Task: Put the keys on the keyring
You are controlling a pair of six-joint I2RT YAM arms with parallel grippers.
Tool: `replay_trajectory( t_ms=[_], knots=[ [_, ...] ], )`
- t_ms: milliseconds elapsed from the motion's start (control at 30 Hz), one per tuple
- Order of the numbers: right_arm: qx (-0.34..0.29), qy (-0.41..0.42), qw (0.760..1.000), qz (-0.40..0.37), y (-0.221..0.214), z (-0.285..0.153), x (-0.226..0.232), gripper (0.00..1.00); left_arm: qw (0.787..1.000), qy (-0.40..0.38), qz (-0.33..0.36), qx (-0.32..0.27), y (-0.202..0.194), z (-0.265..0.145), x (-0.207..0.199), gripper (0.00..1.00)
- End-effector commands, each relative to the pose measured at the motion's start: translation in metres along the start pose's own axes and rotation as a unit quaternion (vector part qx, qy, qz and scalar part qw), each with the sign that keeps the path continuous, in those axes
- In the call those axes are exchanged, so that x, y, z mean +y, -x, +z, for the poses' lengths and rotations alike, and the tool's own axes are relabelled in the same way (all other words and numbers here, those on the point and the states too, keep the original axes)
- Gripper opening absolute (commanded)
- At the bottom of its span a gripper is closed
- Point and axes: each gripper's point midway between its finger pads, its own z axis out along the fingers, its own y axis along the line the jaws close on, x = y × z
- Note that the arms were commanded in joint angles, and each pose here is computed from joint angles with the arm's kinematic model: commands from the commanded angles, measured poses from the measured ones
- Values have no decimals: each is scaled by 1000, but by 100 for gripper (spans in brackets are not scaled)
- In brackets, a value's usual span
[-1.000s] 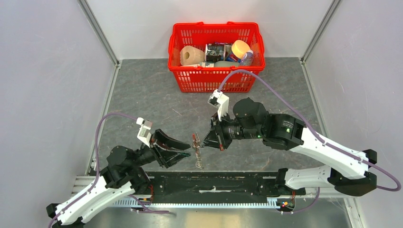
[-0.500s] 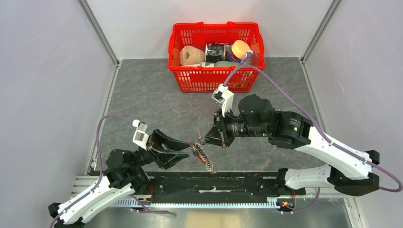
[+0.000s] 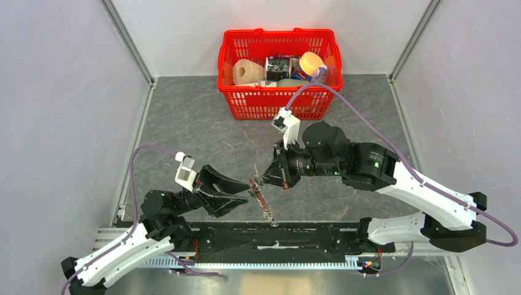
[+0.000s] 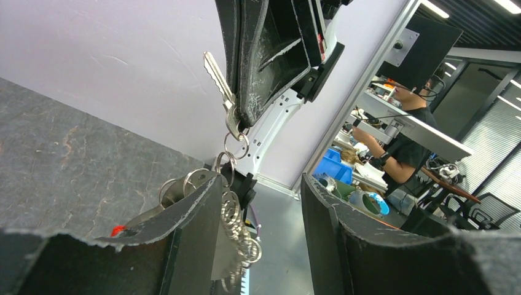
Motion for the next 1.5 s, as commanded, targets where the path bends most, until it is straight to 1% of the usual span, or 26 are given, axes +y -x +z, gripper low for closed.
replay_trajectory(
  t_ms=[0,600,833,1067,1467],
  knots=[
    [-48,27,998,1,28,-13,21,0,999,-36,22,-20,18,5,-18,57],
    [-46,43,998,18,31,-9,30,0,998,-34,52,-23,16,9,-11,56],
    [-47,53,997,20,33,-12,35,0,997,-15,81,-11,14,9,-3,56],
    [-50,62,997,22,36,-15,40,0,995,-6,98,-23,19,8,0,56],
    [-45,76,996,25,35,-14,46,0,994,-6,111,-26,23,10,0,56]
  ],
)
